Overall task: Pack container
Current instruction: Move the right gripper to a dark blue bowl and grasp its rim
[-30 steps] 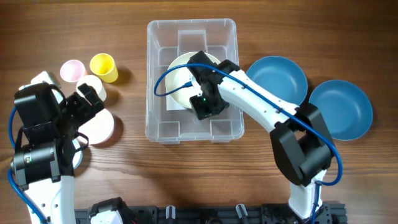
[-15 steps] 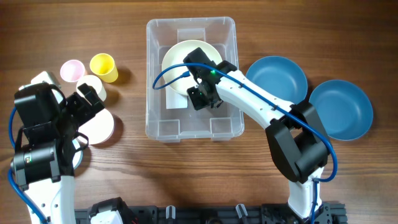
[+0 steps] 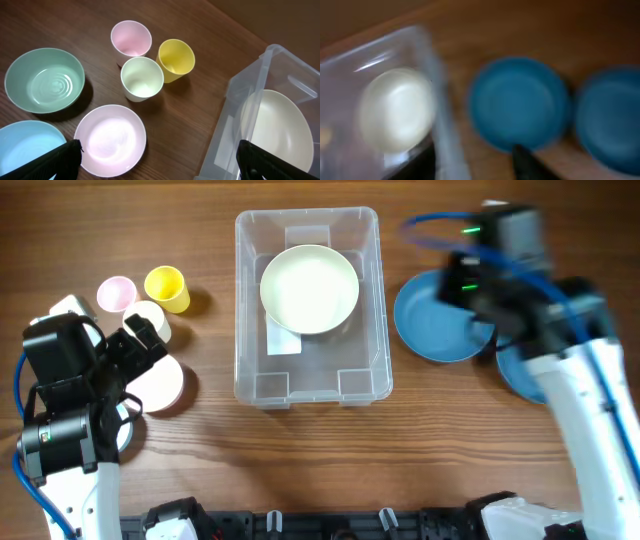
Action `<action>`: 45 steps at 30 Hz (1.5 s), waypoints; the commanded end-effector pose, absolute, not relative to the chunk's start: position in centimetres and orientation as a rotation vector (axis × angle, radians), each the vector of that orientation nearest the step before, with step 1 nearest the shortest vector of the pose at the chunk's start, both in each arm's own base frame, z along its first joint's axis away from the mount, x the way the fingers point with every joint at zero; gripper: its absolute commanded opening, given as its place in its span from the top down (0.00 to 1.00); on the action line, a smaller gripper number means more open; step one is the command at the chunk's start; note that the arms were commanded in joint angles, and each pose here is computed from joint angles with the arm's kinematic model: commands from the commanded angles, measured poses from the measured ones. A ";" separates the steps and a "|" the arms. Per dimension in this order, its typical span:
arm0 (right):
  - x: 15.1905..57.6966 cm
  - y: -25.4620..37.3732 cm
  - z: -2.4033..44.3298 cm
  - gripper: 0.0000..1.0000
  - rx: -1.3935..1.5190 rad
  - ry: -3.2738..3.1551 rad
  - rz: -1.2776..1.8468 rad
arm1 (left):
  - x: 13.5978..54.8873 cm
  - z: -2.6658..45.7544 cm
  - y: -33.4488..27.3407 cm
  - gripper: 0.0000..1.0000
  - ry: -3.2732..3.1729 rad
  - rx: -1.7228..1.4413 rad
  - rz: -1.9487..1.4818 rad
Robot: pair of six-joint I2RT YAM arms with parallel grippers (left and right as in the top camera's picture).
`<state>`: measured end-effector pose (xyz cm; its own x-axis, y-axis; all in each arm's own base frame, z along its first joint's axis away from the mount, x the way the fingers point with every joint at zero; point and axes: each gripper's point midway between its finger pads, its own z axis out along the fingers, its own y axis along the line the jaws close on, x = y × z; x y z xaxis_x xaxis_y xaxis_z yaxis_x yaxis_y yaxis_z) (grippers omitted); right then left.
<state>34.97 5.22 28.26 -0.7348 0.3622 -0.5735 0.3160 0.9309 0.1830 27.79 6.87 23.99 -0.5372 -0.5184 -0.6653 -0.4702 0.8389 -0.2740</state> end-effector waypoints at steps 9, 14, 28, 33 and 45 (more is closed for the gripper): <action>32.1 0.2 10.8 0.19 1.089 2.693 0.045 | 27.8 24.9 7.1 0.00 2.197 -0.730 -0.081; 32.1 0.2 5.7 0.22 1.227 2.669 0.038 | 27.8 24.9 7.1 0.00 2.198 -0.730 -0.081; 33.2 3.4 -0.8 0.72 1.480 2.707 0.251 | 27.6 24.7 7.0 0.00 2.212 -0.735 -0.080; 33.3 3.7 -0.7 0.86 1.478 2.710 0.279 | 27.5 24.6 7.0 0.00 2.215 -0.736 -0.080; 33.3 3.9 -0.7 0.96 1.479 2.712 0.290 | 27.5 24.6 7.0 0.00 2.215 -0.736 -0.080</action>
<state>34.05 3.65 0.14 -0.5379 0.8421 0.0394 0.8279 0.5188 0.2133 27.47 6.79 23.66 -0.5479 -0.5241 -0.6520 -0.4769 0.8361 -0.2712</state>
